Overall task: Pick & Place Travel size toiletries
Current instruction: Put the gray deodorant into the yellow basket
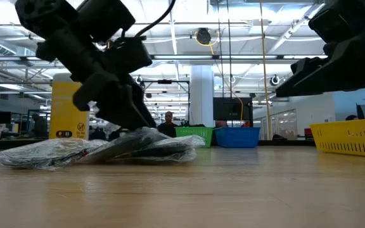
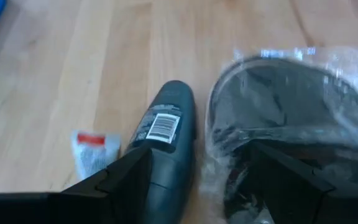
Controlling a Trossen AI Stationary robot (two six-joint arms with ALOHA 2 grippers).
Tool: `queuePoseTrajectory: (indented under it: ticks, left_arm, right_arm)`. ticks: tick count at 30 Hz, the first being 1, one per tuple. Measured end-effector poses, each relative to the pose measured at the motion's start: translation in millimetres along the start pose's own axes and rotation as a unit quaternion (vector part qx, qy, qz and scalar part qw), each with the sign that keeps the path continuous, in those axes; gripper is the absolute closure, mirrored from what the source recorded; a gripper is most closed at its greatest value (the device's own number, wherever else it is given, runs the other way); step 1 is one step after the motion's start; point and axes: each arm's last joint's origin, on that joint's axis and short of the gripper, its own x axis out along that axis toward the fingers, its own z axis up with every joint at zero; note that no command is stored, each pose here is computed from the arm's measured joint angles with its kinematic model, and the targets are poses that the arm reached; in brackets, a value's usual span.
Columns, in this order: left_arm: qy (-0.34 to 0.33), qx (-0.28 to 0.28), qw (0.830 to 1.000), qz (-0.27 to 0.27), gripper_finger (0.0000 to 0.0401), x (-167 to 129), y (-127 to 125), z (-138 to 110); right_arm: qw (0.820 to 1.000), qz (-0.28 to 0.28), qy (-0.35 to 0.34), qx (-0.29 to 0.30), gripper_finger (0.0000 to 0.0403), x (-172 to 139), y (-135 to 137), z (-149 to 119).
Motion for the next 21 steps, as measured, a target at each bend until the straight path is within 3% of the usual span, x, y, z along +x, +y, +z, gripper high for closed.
queuePoseTrajectory:
  ticks: [7, 18, 21]
  left_arm:
    - [-0.019, 0.002, 0.999, -0.028, 0.0132, 8, -3, 0]
    - [-0.03, -0.029, 0.999, -0.022, 0.0134, 12, -3, 0]
    - [-0.048, -0.032, 0.998, -0.021, 0.015, 13, -3, 3]
  right_arm:
    - [1.0, 0.0, 0.001, 0.012, 0.019, 0, 0, 0]
    - [1.0, 0.001, -0.002, 0.014, 0.019, 0, 0, 0]
    - [1.0, 0.001, -0.002, 0.016, 0.019, 0, 0, 0]
